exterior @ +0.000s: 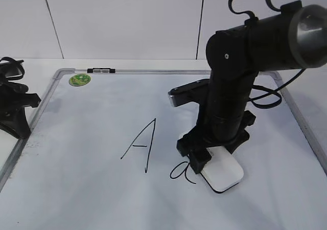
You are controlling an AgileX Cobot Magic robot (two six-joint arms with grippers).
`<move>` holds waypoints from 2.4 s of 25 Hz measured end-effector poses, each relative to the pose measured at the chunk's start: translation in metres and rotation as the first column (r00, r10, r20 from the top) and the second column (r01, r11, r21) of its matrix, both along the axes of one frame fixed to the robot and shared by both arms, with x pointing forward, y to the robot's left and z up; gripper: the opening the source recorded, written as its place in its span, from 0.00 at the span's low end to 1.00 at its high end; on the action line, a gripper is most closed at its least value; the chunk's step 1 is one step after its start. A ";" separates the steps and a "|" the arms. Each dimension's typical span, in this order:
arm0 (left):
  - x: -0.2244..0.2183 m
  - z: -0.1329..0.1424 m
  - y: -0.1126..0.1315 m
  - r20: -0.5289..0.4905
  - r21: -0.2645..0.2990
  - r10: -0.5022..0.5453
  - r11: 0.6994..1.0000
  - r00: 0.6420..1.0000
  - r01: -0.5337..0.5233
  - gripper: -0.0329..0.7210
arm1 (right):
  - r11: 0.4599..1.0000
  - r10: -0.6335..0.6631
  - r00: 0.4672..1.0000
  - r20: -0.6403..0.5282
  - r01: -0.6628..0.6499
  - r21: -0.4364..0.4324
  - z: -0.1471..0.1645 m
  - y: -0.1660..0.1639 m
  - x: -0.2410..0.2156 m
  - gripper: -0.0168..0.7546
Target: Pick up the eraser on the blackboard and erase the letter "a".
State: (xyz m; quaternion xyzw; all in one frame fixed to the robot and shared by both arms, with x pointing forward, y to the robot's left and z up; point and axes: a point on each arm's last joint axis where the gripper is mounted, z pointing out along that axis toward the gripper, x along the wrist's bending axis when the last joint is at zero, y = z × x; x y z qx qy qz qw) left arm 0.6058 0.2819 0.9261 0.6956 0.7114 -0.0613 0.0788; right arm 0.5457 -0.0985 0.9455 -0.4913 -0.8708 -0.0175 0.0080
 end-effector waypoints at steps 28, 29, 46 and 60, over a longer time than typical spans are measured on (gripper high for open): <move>0.000 0.000 0.000 0.000 0.003 -0.002 1.000 1.000 0.002 0.10 | 0.984 0.179 0.982 -0.055 -0.179 0.004 -0.004 0.047 -0.035 0.75; 0.000 0.000 0.000 0.000 0.003 -0.002 1.000 1.000 0.002 0.10 | 0.982 0.188 0.981 -0.058 -0.188 0.004 -0.004 0.049 -0.038 0.75; 0.000 0.000 0.000 0.000 0.003 -0.002 1.000 1.000 0.002 0.10 | 0.979 0.204 0.978 0.035 -0.202 -0.036 0.027 0.059 -0.036 0.74; 0.000 0.000 0.000 0.000 0.003 -0.002 1.000 1.000 0.002 0.11 | 0.993 0.047 0.935 0.352 -0.004 -0.120 0.109 0.027 -0.021 0.74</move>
